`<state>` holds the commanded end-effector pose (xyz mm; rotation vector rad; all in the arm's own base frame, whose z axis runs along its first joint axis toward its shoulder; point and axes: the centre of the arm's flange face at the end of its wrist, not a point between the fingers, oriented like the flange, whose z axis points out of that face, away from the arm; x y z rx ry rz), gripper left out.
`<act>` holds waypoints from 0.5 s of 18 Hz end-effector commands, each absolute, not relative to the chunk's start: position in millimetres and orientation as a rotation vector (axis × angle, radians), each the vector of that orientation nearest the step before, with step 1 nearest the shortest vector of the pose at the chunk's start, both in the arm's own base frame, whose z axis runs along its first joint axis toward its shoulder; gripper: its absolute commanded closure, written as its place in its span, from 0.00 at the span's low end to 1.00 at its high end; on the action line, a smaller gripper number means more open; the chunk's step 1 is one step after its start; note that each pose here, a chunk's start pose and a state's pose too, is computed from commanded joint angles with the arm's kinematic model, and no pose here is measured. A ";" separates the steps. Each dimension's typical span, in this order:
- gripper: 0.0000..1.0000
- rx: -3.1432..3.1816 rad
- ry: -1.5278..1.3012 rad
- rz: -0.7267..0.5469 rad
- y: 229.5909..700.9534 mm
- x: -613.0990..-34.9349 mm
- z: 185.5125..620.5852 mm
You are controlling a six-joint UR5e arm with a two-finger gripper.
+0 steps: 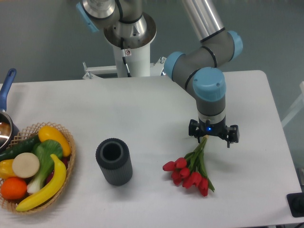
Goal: Pick up the flowers from the table
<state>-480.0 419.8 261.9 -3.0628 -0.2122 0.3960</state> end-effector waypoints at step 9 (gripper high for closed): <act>0.00 -3.068 -0.207 0.383 422.3 -478.2 255.1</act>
